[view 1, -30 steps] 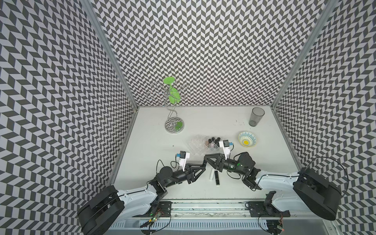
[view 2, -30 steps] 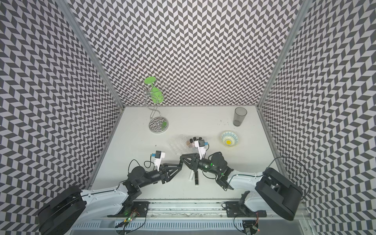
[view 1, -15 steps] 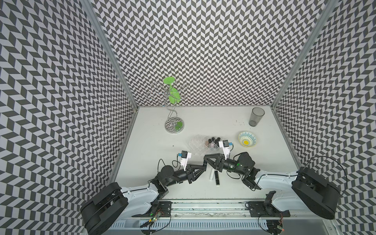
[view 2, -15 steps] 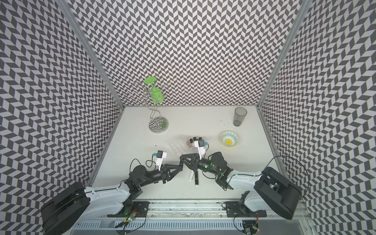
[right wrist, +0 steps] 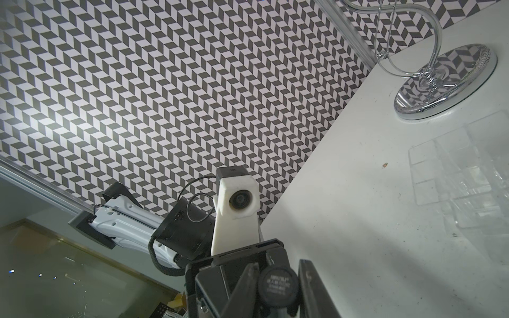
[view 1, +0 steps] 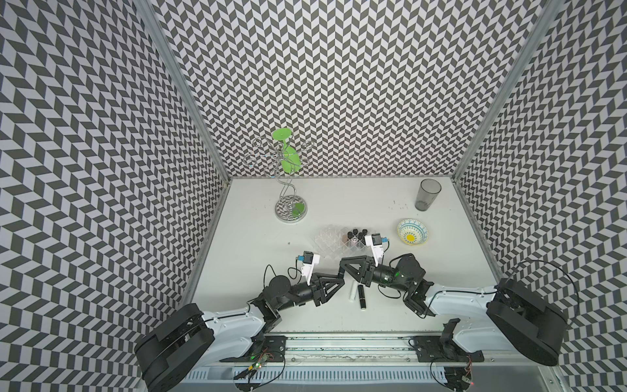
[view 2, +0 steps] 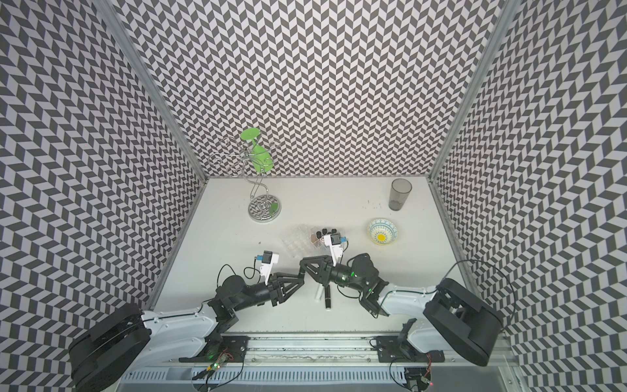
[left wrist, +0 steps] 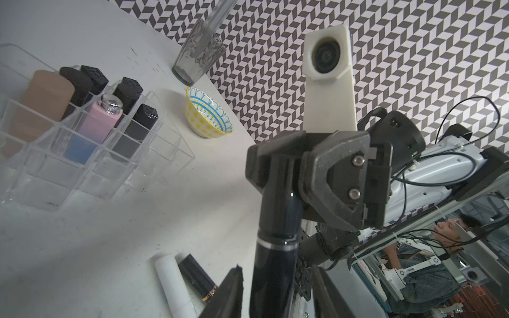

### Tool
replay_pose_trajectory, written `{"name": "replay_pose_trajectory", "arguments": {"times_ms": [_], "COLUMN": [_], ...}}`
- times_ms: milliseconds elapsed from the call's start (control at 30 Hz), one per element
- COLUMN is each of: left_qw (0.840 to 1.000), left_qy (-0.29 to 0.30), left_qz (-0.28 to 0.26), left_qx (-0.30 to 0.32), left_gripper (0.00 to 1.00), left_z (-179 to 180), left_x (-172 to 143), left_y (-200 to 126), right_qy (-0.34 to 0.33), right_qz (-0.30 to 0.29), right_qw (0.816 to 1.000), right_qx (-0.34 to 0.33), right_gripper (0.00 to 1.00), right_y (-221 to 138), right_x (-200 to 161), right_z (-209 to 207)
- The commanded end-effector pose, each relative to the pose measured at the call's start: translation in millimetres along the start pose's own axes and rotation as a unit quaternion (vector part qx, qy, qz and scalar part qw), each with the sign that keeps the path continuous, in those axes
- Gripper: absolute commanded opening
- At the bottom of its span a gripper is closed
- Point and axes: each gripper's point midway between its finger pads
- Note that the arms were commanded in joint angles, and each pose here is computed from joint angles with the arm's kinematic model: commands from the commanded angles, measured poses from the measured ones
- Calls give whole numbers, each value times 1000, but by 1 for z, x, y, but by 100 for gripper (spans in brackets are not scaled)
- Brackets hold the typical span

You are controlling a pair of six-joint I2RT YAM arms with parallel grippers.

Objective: Arrange the lipsticks in the organizer
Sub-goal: Adjust the lipstick.

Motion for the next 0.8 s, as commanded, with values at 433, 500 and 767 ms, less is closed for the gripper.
{"name": "replay_pose_trajectory", "arguments": {"times_ms": [433, 500, 767], "left_qw": [1000, 1000, 1000], "left_qy": [19, 20, 22], "left_qz": [-4, -3, 13], "left_qx": [-19, -20, -4], "left_gripper": [35, 31, 10], "left_z": [-11, -12, -9], "left_x": [9, 8, 7], "left_y": [6, 6, 11], "right_qy": [-4, -5, -5], "right_qz": [-21, -23, -20], "right_qw": [1000, 1000, 1000], "right_qx": [17, 17, 5], "right_gripper": [28, 28, 58], "right_y": [0, 0, 0], "right_x": [7, 8, 7], "right_z": [8, 8, 4]}}
Point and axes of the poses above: each gripper's point midway between its finger pads, its own y axis out along the fingers, its own z axis along the line the jaws close on, x = y × z, and after that the axes turned 15 degrees about -y, right-handed
